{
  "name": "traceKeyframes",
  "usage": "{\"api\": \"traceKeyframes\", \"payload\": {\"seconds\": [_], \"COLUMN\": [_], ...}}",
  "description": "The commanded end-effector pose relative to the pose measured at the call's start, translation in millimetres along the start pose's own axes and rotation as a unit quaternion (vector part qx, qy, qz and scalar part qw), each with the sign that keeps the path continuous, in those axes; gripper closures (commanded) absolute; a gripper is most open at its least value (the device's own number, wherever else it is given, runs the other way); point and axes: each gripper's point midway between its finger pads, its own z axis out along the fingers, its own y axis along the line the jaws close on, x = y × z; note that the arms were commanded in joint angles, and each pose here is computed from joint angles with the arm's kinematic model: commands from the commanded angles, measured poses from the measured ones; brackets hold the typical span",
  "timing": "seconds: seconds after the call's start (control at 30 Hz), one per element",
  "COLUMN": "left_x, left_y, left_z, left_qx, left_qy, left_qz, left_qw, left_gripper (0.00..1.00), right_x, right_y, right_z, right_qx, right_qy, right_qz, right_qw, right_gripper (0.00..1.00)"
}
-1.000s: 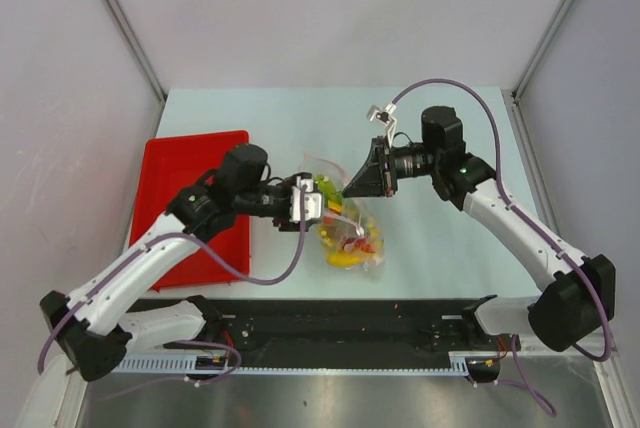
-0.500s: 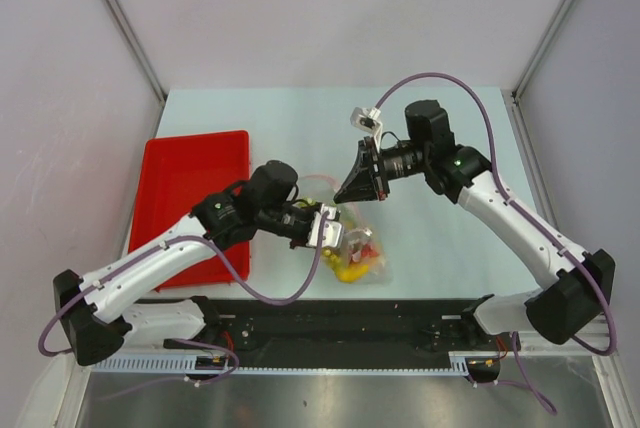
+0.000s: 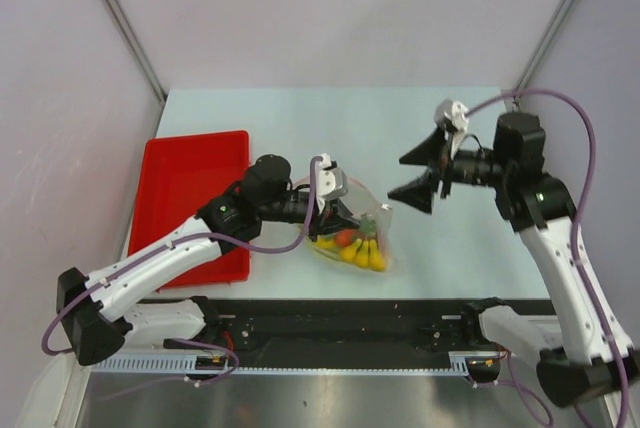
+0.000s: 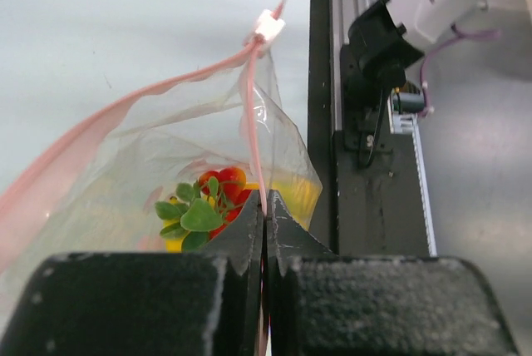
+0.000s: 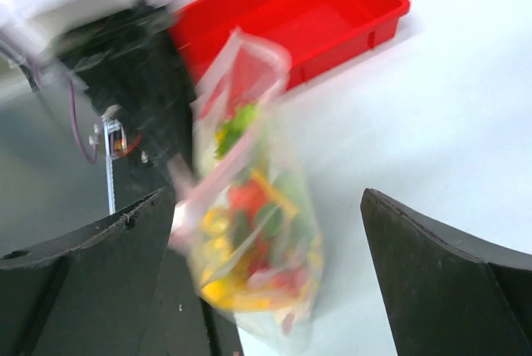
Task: Place the food in the zip-top bag and seal the zipper
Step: Zip the zipper food storage bag at the center of the board.
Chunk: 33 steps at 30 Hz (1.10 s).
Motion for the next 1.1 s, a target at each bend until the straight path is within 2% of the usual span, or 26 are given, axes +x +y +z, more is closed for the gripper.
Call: {"api": "traceKeyframes", "payload": {"seconds": [0.0, 0.17, 0.2, 0.37, 0.5, 0.6, 0.87, 0.97, 1.07], "left_x": [-45.9, -49.0, -49.4, -47.2, -52.0, -48.0, -41.7, -43.6, -44.8], "left_y": [12.5, 16.8, 14.0, 6.0, 3.5, 0.5, 0.8, 1.3, 2.2], "left_z": [6.7, 8.0, 7.9, 9.7, 10.2, 11.8, 13.0, 14.9, 15.8], "left_qx": [-0.014, -0.013, -0.004, 0.026, 0.036, 0.048, 0.05, 0.051, 0.051], "left_qy": [-0.068, -0.066, -0.065, -0.051, -0.05, -0.04, -0.029, -0.03, -0.03], "left_qz": [-0.043, -0.04, -0.04, -0.035, -0.032, -0.04, -0.017, -0.019, -0.018], "left_qw": [0.997, 0.997, 0.997, 0.998, 0.998, 0.997, 0.998, 0.998, 0.998], "left_gripper": [1.0, 1.0, 1.0, 1.0, 1.0, 1.0, 1.0, 1.0, 1.0], "right_x": [27.6, 40.3, 42.9, 52.6, 48.8, 43.4, 45.2, 52.3, 58.4], "right_y": [26.4, 39.0, 40.4, 38.7, 34.8, 28.5, 37.0, 44.8, 49.3], "right_z": [-22.6, -35.8, -37.6, -36.1, -31.0, -25.2, -9.0, -0.2, 6.5], "right_qx": [0.027, 0.05, 0.053, 0.04, 0.033, 0.034, -0.009, -0.03, -0.04], "right_qy": [-0.001, -0.013, -0.015, 0.004, -0.007, -0.014, -0.007, 0.006, 0.018], "right_qz": [-0.057, -0.091, -0.099, -0.132, -0.144, -0.148, -0.143, -0.15, -0.159], "right_qw": [0.998, 0.995, 0.994, 0.99, 0.989, 0.988, 0.99, 0.988, 0.986], "right_gripper": [0.02, 0.13, 0.18, 0.34, 0.48, 0.53, 0.5, 0.51, 0.63]}}
